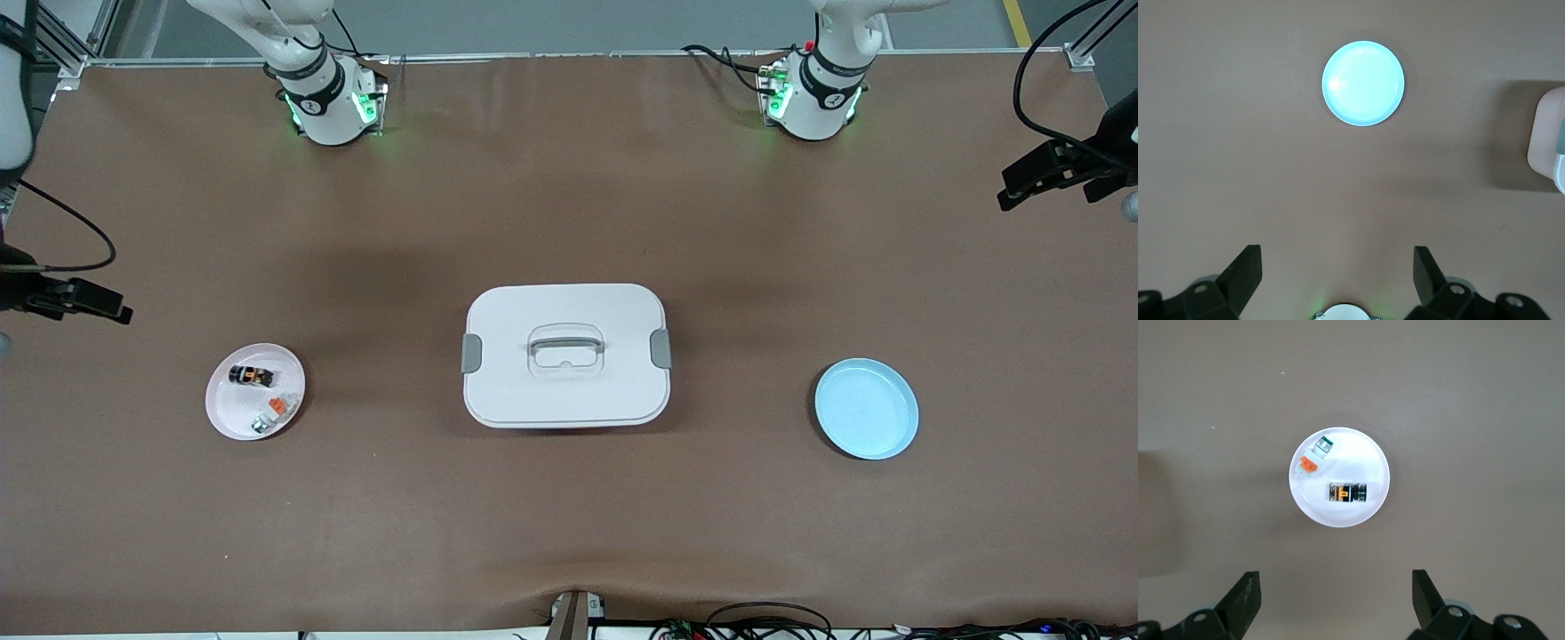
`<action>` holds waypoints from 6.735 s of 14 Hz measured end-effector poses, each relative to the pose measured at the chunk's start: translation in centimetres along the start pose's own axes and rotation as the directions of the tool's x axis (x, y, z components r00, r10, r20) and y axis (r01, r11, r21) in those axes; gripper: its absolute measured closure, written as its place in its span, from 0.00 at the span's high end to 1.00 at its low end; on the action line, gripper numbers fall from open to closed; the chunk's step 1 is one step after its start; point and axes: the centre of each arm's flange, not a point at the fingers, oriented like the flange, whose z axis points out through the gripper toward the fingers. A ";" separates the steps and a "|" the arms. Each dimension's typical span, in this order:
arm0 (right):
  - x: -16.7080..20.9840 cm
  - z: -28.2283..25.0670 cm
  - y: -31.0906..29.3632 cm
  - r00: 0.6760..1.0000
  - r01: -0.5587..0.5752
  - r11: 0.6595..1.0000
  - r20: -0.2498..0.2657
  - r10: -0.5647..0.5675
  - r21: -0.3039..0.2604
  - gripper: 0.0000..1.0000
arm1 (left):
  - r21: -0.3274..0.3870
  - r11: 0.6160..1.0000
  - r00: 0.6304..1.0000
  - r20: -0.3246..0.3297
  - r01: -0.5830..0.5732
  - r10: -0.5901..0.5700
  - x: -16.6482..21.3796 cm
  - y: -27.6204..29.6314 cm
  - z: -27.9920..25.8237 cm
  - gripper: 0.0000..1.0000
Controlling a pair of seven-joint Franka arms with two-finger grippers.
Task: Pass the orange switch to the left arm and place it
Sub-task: 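Reach the right gripper down to the black switch on the white plate, then close the right gripper on the black orange switch, then lift the switch with the right gripper while the left gripper approaches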
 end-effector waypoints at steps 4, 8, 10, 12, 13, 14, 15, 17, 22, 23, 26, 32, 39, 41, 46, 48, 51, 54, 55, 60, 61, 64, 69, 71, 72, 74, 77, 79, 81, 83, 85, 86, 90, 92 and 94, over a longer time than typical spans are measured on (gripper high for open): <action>0.0 6.6 1.8 0.999 -0.022 1.000 0.050 0.021 0.012 1.00 | 0.000 1.000 1.000 0.001 0.000 0.000 0.0 0.0 0.1 1.00; 1.1 12.2 2.4 0.998 -0.041 0.999 0.041 0.039 0.033 1.00 | 0.000 1.000 1.000 0.000 -0.001 0.001 0.1 0.1 0.2 1.00; 1.2 13.9 2.5 1.000 -0.013 0.999 0.013 0.013 0.029 1.00 | 0.000 1.000 1.000 -0.001 -0.001 0.001 0.1 0.1 0.2 1.00; 1.5 15.4 2.6 1.000 0.009 1.000 -0.008 -0.009 0.026 1.00 | 0.000 1.000 1.000 -0.002 -0.002 0.002 0.1 0.1 0.2 1.00; 1.7 16.3 2.7 1.000 0.012 1.000 -0.018 -0.012 0.023 1.00 | 0.000 1.000 1.000 -0.004 -0.002 0.002 0.1 0.1 0.2 1.00; 1.9 17.2 2.7 1.000 0.014 1.000 -0.023 -0.013 0.022 1.00 | -0.001 1.000 1.000 -0.007 -0.002 0.002 0.2 0.1 0.2 1.00; 2.1 18.0 2.7 1.000 0.015 1.000 -0.024 -0.014 0.021 1.00 | -0.001 1.000 1.000 -0.009 -0.003 0.003 0.2 0.2 0.2 1.00; 2.1 19.3 2.7 0.999 0.015 1.000 -0.030 -0.014 0.019 1.00 | -0.001 1.000 1.000 -0.012 -0.003 0.003 0.3 0.2 0.2 1.00; 1.1 22.2 2.3 0.997 0.019 1.000 -0.074 -0.019 0.010 1.00 | -0.001 1.000 1.000 -0.009 -0.008 0.008 0.7 0.5 0.7 1.00; 0.8 22.8 2.0 0.996 0.023 1.000 -0.085 -0.022 0.008 1.00 | -0.001 1.000 1.000 -0.009 -0.009 0.009 0.7 0.5 0.8 1.00; -0.1 24.7 1.7 0.996 0.025 1.000 -0.088 -0.024 0.006 1.00 | -0.001 1.000 1.000 -0.007 -0.009 0.009 0.8 0.5 0.8 1.00; -0.7 27.8 1.8 0.998 -0.034 0.998 -0.044 0.037 0.060 1.00 | -0.001 1.000 1.000 -0.005 -0.009 0.009 0.8 0.5 1.0 1.00; -0.9 30.0 0.9 0.999 -0.034 0.997 -0.023 0.036 0.072 1.00 | -0.001 1.000 1.000 -0.002 -0.010 0.010 0.8 0.6 1.1 1.00; -0.9 30.6 0.8 0.999 -0.033 0.997 -0.022 0.034 0.071 1.00 | -0.001 1.000 1.000 0.000 -0.010 0.010 0.8 0.6 1.2 1.00; -0.9 30.9 0.8 0.999 -0.032 0.997 -0.023 0.034 0.071 1.00 | -0.001 1.000 1.000 -0.004 -0.010 0.010 0.7 0.6 1.0 1.00; -0.8 30.8 0.8 0.999 -0.032 0.997 -0.024 0.034 0.071 1.00 | -0.001 1.000 1.000 -0.005 -0.010 0.010 0.6 0.6 0.9 1.00; -0.8 30.9 0.8 0.999 -0.032 0.997 -0.024 0.034 0.071 1.00 | -0.001 1.000 1.000 -0.005 -0.010 0.010 0.6 0.6 0.9 1.00; -0.7 31.2 0.8 0.999 -0.033 0.997 -0.022 0.034 0.071 1.00 | -0.001 1.000 1.000 -0.005 -0.010 0.010 0.6 0.6 0.9 1.00; -0.7 31.3 0.8 0.999 -0.033 0.997 -0.021 0.035 0.071 1.00 | -0.001 1.000 1.000 -0.005 -0.011 0.011 0.6 0.6 0.9 1.00; -0.6 31.4 0.8 0.999 -0.033 0.997 -0.021 0.035 0.071 1.00 | 0.000 1.000 1.000 -0.006 -0.016 0.016 0.6 0.9 0.9 1.00; -0.6 31.4 0.8 0.999 -0.033 0.997 -0.021 0.035 0.071 0.98 | 0.000 1.000 1.000 -0.006 -0.016 0.016 0.6 0.9 0.9 1.00; -0.6 31.4 0.8 0.999 -0.033 0.997 -0.022 0.035 0.071 0.76 | 0.000 1.000 1.000 -0.006 -0.019 0.019 0.6 1.1 0.9 1.00; -0.5 31.3 0.8 1.000 -0.002 0.997 -0.023 0.004 0.071 0.72 | 0.000 0.999 0.999 -0.015 -0.036 0.036 0.8 2.0 1.1 1.00; -0.5 31.3 0.8 1.000 0.014 0.997 -0.023 -0.012 0.071 0.72 | -0.001 0.999 0.999 -0.023 -0.040 0.040 1.1 2.2 1.2 1.00; -0.4 31.2 0.8 1.000 0.016 0.997 -0.015 -0.015 0.074 0.72 | -0.002 0.999 0.999 -0.027 -0.042 0.042 1.1 2.3 1.2 1.00; 0.1 30.3 0.6 0.999 0.020 0.996 0.032 -0.023 0.090 0.72 | -0.002 0.999 0.999 -0.030 -0.044 0.043 1.3 2.4 1.3 1.00; 1.5 26.7 0.4 0.995 -0.009 0.993 0.101 -0.002 0.117 0.72 | -0.003 0.999 0.999 -0.032 -0.044 0.043 1.3 2.4 1.3 1.00; 1.8 23.6 -0.4 0.987 -0.089 0.989 0.142 0.072 0.120 0.72 | -0.003 0.999 0.999 -0.033 -0.044 0.043 1.3 2.4 1.3 1.00; 1.6 20.4 -3.3 0.971 -0.178 0.978 0.179 0.157 0.107 0.72 | -0.003 0.999 0.999 -0.033 -0.044 0.043 1.3 2.4 1.3 1.00; 1.0 17.4 -8.3 0.948 -0.264 0.961 0.203 0.244 0.078 0.72 | -0.003 0.999 0.999 -0.033 -0.043 0.043 1.3 2.4 1.3 1.00; -0.1 14.5 -13.9 0.923 -0.337 0.941 0.216 0.320 0.045 0.72 | -0.003 0.999 0.999 -0.033 -0.043 0.043 1.3 2.4 1.3 1.00; -0.5 13.2 -16.4 0.908 -0.372 0.928 0.222 0.356 0.031 0.72 | -0.003 0.999 0.999 -0.033 -0.043 0.043 1.3 2.4 1.3 1.00; -1.4 9.2 -23.6 0.841 -0.506 0.862 0.243 0.484 0.035 0.72 | -0.003 0.999 0.999 -0.033 -0.043 0.043 1.3 2.4 1.3 1.00; -1.8 8.0 -26.0 0.797 -0.576 0.817 0.240 0.554 0.027 0.72 | -0.003 0.999 0.999 -0.033 -0.043 0.043 1.3 2.4 1.3 1.00; -2.4 7.0 -28.7 0.759 -0.628 0.778 0.237 0.606 0.024 0.72 | -0.003 0.999 0.999 -0.033 -0.043 0.043 1.3 2.4 1.3 1.00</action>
